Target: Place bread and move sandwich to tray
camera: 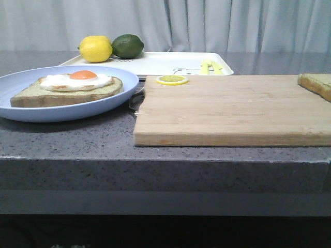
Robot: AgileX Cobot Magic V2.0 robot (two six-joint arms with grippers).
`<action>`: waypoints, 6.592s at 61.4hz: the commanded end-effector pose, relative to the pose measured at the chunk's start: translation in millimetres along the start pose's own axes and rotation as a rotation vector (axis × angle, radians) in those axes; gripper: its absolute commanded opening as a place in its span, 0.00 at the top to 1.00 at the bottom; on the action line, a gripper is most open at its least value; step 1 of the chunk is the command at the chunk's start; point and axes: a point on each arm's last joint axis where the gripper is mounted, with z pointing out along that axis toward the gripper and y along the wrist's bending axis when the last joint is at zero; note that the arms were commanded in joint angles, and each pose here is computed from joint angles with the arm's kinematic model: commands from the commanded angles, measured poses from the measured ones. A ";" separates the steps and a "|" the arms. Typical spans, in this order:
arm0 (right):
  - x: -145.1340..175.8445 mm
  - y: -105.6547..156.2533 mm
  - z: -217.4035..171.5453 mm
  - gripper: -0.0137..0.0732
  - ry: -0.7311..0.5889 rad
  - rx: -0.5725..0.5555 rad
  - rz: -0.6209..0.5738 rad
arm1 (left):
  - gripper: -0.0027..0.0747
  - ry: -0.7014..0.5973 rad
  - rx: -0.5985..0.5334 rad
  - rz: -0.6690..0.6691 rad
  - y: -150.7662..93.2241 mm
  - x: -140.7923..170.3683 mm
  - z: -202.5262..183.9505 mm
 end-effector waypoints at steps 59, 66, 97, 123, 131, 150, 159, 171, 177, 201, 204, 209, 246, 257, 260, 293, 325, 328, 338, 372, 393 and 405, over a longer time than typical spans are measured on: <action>-8.6 -1.2 -1.7 0.91 -0.093 0.016 -0.005 | 0.99 -0.091 0.009 -0.020 -0.3 -4.4 -1.2; -8.6 -1.2 -1.7 0.91 -0.093 0.016 -0.005 | 0.99 -0.091 0.009 -0.020 -0.3 -4.4 -1.2; -8.8 -1.2 -1.8 0.91 -0.094 0.016 -0.005 | 0.99 -0.099 0.009 -0.020 -0.3 -5.2 -1.2; -52.7 -0.9 -14.7 0.91 -0.339 0.019 0.088 | 0.99 -0.431 0.037 -0.022 -4.3 -49.8 -14.3; -85.8 2.8 -29.3 0.91 -0.420 0.001 0.083 | 0.99 -0.458 0.045 -0.015 -9.0 -82.9 -26.8; -148.6 14.8 -4.6 0.91 -0.085 -0.059 0.068 | 0.99 -0.113 0.008 0.016 -16.2 -138.5 10.3; -160.5 14.3 23.2 0.91 0.007 -0.051 0.075 | 0.99 0.006 -0.006 0.015 -15.9 -139.8 46.8; -161.9 13.0 31.5 0.88 0.007 -0.041 0.078 | 0.99 0.024 -0.007 0.015 -15.9 -138.4 55.9; -161.9 13.0 31.5 0.69 0.007 -0.041 0.078 | 0.79 0.019 -0.008 0.032 -15.7 -138.9 55.9; -162.4 12.8 32.0 0.11 0.002 -0.039 0.077 | 0.11 0.019 -0.008 0.032 -15.7 -138.9 55.9; -162.9 12.8 35.2 0.11 0.015 -0.038 0.077 | 0.11 0.019 -0.008 0.032 -15.7 -138.9 55.9; -168.9 12.0 46.7 0.11 0.050 -0.031 0.075 | 0.11 0.017 -0.008 0.032 -15.7 -139.1 55.9; -212.4 -96.5 184.3 0.11 0.677 0.219 0.239 | 0.11 0.017 -0.008 0.032 -15.7 -139.1 55.9; -198.1 -115.0 205.9 0.11 0.795 0.140 0.296 | 0.11 0.017 -0.008 0.032 -15.7 -139.1 55.9; -192.7 -116.2 212.7 0.11 0.800 0.099 0.295 | 0.11 0.017 -0.008 0.032 -15.7 -139.1 55.9; -144.9 -132.0 251.0 0.11 0.907 0.005 0.364 | 0.11 0.017 -0.008 0.032 -15.7 -139.1 55.9; -134.5 -132.1 254.8 0.76 0.962 -0.031 0.397 | 0.11 0.017 -0.008 0.032 -15.7 -139.1 55.9; -136.1 -131.9 254.9 0.84 0.961 -0.034 0.395 | 0.11 0.019 -0.008 0.032 -15.7 -138.9 55.9; -151.0 -130.4 254.3 0.91 0.952 -0.051 0.387 | 0.11 0.019 -0.008 0.032 -15.7 -138.9 55.9; -253.3 -86.5 209.3 0.91 0.654 -0.147 0.527 | 0.11 0.020 -0.009 0.032 -15.7 -138.8 55.9; -275.2 -17.0 210.2 0.91 0.619 -0.541 0.667 | 0.11 0.020 -0.009 0.032 -15.7 -138.8 55.9; -271.7 73.3 220.2 0.91 0.638 -0.722 0.582 | 0.11 0.020 -0.009 0.032 -15.7 -138.8 55.9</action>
